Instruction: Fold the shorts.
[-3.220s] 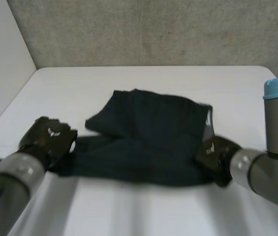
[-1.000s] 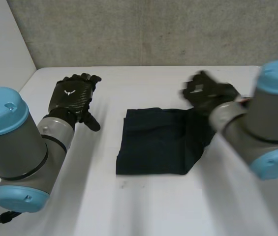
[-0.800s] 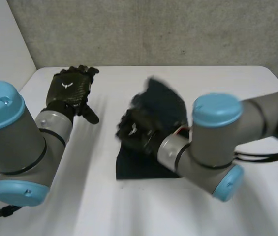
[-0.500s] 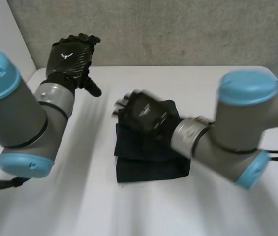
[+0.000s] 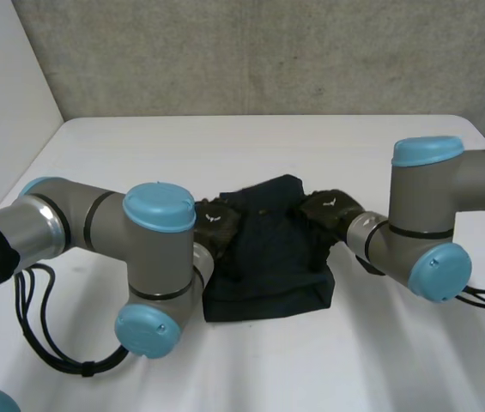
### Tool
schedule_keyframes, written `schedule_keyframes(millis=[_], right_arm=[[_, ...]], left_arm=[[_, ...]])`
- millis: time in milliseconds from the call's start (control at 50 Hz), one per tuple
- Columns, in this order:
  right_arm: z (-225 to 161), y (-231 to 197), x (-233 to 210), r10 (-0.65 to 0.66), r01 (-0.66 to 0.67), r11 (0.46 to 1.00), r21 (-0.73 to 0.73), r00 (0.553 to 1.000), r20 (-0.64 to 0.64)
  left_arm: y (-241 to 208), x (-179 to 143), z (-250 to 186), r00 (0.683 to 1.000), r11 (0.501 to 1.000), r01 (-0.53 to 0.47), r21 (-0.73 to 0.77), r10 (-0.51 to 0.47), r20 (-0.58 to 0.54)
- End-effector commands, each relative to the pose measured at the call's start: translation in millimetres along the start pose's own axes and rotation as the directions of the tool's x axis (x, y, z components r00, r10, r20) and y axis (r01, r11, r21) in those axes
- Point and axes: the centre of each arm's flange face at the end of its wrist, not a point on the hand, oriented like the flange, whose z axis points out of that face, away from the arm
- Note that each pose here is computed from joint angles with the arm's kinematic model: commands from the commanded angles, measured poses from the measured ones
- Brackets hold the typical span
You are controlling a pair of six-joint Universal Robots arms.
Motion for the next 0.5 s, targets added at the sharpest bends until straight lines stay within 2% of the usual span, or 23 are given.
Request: schedule_keyframes(millis=[20,120,220,300,380,420,480,500], right_arm=[[3.3,6.0,-1.6,-0.007,0.008,0.999,-0.047,1.0,0.023],[-12.8,-17.1,0.0,-0.028,0.028,1.0,0.008,1.0,0.013],[-44.5,-59.4,8.1,-0.046,0.054,0.987,0.151,0.998,-0.053],[-71.8,-94.5,18.5,-0.032,0.078,0.949,0.305,0.988,-0.152],[-114.1,-131.4,43.4,0.129,0.029,0.897,0.44,0.938,-0.323],[-143.1,-145.2,61.8,0.231,0.007,0.872,0.49,0.876,-0.423],[-171.9,-150.1,81.4,0.284,0.008,0.871,0.491,0.808,-0.517],[-175.8,-150.0,83.6,0.28,0.009,0.877,0.481,0.804,-0.525]], left_arm=[[10.1,-6.0,-3.8,0.991,0.989,-0.132,-0.07,0.134,0.026],[-8.4,-2.9,-13.0,0.99,0.99,-0.139,-0.018,0.139,0.015],[-64.6,-12.6,-42.1,0.992,0.985,-0.118,0.128,0.112,0.049],[-112.8,-31.7,-72.8,0.992,0.961,-0.097,0.257,0.073,0.101],[-158.5,-69.8,-108.4,0.981,0.922,-0.07,0.382,-0.006,0.194],[-174.8,-99.7,-126.2,0.966,0.906,-0.034,0.423,-0.079,0.248],[-180.5,-129.0,-147.0,0.944,0.91,0.027,0.415,-0.16,0.288],[-180.0,-134.3,-151.1,0.94,0.914,0.042,0.404,-0.174,0.295]])
